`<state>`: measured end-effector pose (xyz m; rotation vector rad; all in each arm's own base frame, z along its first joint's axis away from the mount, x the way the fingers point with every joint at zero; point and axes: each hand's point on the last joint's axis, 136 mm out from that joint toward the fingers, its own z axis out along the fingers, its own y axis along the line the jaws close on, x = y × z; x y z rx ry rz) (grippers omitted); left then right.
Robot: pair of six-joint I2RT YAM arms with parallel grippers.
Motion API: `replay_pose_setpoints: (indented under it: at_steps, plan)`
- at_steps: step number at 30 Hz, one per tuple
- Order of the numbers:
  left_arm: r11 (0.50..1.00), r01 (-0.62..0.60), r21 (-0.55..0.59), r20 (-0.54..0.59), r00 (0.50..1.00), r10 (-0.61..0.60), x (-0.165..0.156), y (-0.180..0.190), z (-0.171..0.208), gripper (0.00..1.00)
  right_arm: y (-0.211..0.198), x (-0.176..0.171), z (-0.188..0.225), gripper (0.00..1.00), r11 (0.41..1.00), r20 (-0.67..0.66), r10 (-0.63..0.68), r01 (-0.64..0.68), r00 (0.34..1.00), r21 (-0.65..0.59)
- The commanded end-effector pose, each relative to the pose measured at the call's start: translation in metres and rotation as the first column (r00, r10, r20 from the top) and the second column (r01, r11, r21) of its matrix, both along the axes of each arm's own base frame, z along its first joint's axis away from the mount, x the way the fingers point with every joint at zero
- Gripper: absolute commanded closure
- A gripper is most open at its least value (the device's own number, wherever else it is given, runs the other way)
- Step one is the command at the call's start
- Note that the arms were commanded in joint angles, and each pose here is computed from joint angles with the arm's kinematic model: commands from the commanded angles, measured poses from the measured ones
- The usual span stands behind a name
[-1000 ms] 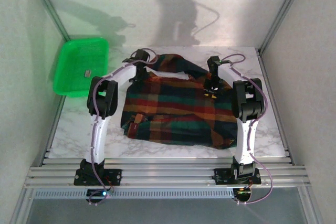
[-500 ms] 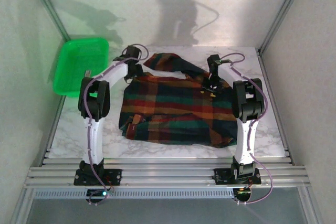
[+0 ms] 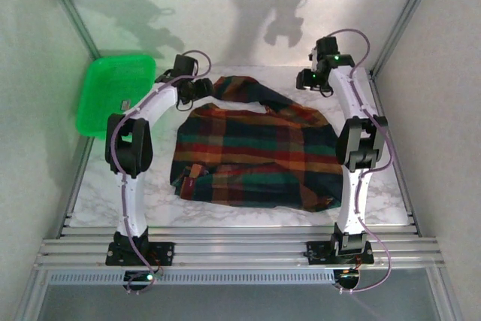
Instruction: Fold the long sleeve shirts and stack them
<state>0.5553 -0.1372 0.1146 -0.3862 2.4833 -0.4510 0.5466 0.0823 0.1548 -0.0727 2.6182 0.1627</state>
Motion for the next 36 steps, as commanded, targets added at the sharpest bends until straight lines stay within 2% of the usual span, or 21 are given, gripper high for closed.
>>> replay_pose_setpoints:
  at_steps: [1, 4, 9, 14, 20, 28, 36]
  plan:
    - [0.997, -0.001, -0.077, -0.050, 0.999, -0.003, -0.008, -0.003, -0.014, 0.28, 0.010, 0.002, -0.038, 0.38, 0.986, -0.041, 0.153, -0.155, 0.987, -0.058]
    - [0.994, -0.003, -0.113, -0.071, 0.997, -0.005, -0.017, -0.008, -0.020, 0.28, 0.025, 0.003, -0.047, 0.38, 0.968, -0.022, 0.240, -0.241, 0.970, -0.064]
    - [0.993, -0.037, -0.109, -0.102, 0.994, 0.026, -0.031, -0.002, -0.031, 0.27, 0.032, -0.005, -0.065, 0.38, 0.943, -0.059, 0.320, -0.324, 0.946, -0.077]
    - [0.994, -0.090, -0.068, -0.123, 0.989, 0.081, -0.032, 0.012, -0.043, 0.26, 0.021, -0.008, -0.085, 0.39, 0.929, -0.110, 0.326, -0.340, 0.939, -0.148]
    - [0.996, -0.085, -0.021, -0.116, 0.990, 0.082, -0.018, 0.016, -0.046, 0.26, 0.010, -0.002, -0.095, 0.40, 0.912, -0.119, 0.321, -0.341, 0.939, -0.229]
    - [0.995, -0.077, 0.058, -0.120, 0.989, 0.083, -0.003, 0.023, -0.055, 0.26, 0.009, -0.002, -0.113, 0.42, 0.912, -0.156, 0.318, -0.346, 0.935, -0.219]
    - [0.974, 0.002, 0.227, -0.137, 0.990, 0.030, 0.018, 0.026, -0.068, 0.30, 0.000, 0.009, -0.123, 0.46, 0.929, -0.158, 0.253, -0.286, 0.954, -0.237]
